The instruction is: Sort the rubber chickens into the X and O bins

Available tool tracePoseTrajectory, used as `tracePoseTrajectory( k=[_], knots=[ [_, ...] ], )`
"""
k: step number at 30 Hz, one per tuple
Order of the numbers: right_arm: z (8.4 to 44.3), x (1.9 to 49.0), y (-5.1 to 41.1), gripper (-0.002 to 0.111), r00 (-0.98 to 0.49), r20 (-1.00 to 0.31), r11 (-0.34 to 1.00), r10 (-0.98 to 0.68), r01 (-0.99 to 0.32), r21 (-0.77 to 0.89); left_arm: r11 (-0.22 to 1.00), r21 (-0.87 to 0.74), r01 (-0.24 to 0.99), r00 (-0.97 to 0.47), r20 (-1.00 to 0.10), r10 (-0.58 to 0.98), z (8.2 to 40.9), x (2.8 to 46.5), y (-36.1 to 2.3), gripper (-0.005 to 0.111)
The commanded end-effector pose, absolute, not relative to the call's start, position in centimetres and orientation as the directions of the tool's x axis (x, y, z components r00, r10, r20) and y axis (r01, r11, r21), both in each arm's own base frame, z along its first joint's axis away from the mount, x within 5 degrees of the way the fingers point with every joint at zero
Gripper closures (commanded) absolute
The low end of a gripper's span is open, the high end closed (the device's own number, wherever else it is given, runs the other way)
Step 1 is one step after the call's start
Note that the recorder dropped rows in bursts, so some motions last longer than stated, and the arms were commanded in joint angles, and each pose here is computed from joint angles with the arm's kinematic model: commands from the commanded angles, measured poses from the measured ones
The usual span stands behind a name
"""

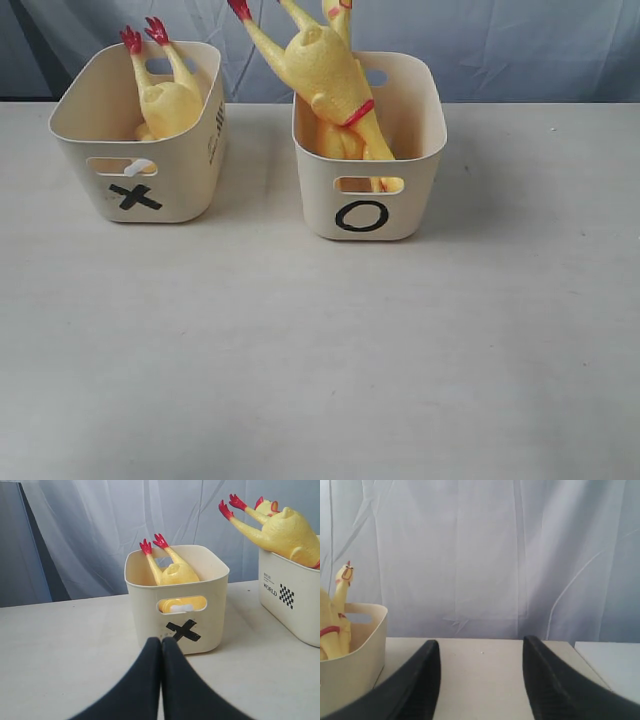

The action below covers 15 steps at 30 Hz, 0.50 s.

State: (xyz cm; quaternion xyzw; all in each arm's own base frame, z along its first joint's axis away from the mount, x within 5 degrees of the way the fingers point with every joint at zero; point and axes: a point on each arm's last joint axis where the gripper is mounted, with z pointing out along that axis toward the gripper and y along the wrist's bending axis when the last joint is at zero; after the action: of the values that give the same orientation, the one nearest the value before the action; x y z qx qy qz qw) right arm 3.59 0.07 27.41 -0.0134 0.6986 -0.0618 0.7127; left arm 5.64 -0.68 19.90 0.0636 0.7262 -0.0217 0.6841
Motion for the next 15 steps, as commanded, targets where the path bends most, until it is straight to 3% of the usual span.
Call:
tracePoseTrajectory(
  k=[1, 15],
  knots=[
    [25.9, 4.1, 0.0, 0.060, -0.002, -0.995, 0.993, -0.101, 0.054, -0.101, 0.991, 0.049, 0.124, -0.041, -0.998, 0.054, 20.1, 5.6, -0.7, 0.107],
    [23.4, 4.7, 0.1, 0.060, -0.091, -0.990, 0.993, -0.112, 0.013, -0.114, 0.991, 0.049, 0.124, -0.041, -0.998, 0.054, 20.1, 5.6, -0.7, 0.107]
  ],
)
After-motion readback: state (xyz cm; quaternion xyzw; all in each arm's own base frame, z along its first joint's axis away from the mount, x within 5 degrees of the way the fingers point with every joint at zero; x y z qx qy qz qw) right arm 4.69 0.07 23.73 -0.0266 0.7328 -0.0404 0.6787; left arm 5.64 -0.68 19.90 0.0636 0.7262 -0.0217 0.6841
